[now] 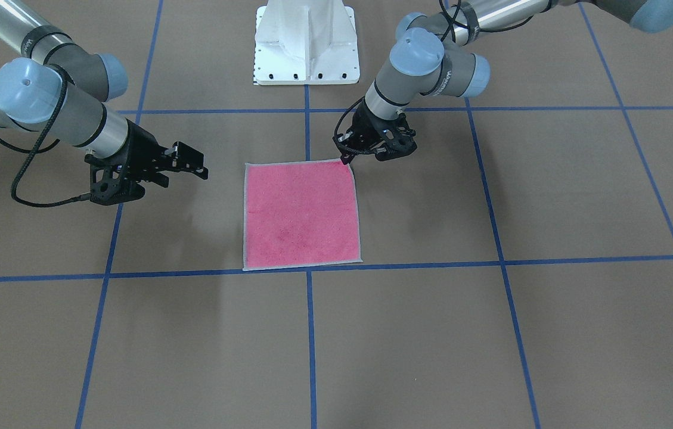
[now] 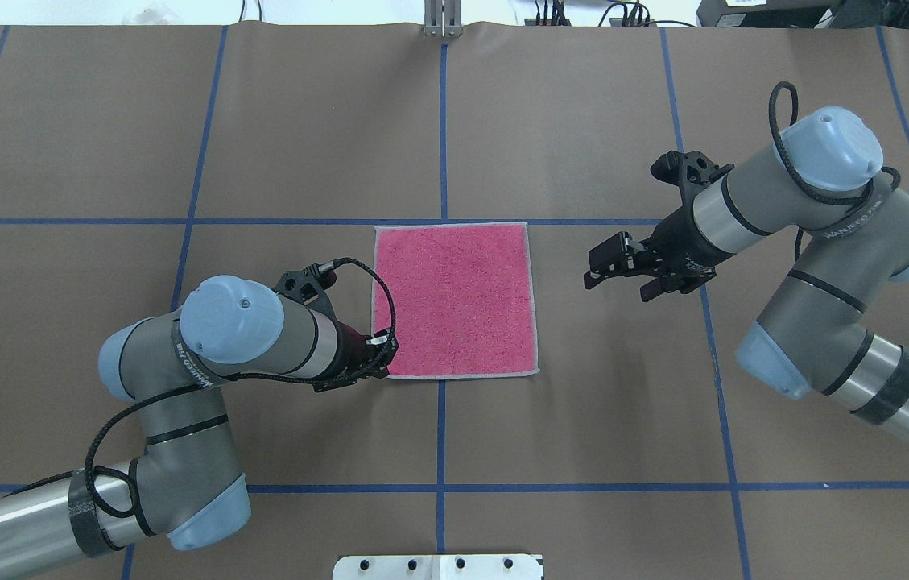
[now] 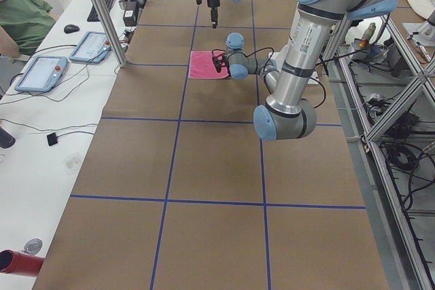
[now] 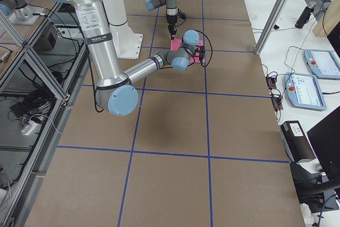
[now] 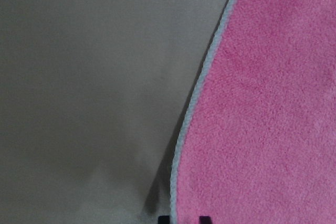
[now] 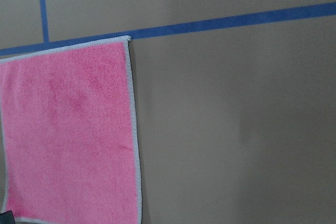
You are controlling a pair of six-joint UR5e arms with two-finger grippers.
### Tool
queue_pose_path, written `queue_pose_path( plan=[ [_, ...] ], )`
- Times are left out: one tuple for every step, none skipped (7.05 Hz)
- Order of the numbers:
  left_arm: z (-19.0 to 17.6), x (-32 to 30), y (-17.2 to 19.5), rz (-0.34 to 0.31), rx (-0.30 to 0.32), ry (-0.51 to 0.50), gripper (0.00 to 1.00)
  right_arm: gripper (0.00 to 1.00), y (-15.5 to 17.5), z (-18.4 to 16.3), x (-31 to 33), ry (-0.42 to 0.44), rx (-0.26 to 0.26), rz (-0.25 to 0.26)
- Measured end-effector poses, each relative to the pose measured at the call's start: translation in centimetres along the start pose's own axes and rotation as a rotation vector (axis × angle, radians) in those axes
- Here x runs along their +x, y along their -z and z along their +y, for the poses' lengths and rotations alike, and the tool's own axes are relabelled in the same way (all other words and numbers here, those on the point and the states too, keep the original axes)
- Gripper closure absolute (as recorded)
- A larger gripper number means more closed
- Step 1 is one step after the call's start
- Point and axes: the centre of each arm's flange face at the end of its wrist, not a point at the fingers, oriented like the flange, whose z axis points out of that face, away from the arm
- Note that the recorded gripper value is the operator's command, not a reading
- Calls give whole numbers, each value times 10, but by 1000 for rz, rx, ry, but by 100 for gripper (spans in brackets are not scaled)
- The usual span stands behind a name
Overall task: Fold towel twice with both arms
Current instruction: 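Lower the right gripper to the towel's other near corner while the left holds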
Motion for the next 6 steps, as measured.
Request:
queue_pose_path(
  plan=[
    [-1,0,0,0,0,3,100,1,-3,4,-3,-9,-7,-1],
    [-1,0,1,1,-1,4,100,1,-7,8,-6,-23,-13,-2],
    [-1,2,3,4,-1,4,100,1,-14,12,-15,-60,-9,-2],
    [-2,3,5,8,0,5,100,1,-28,19,-32,-108,13,-1],
    [-4,4,6,10,3,7,100,1,-48,31,-46,-131,32,7],
    [-5,4,8,12,5,8,100,5,-64,42,-54,-132,43,16]
  ],
)
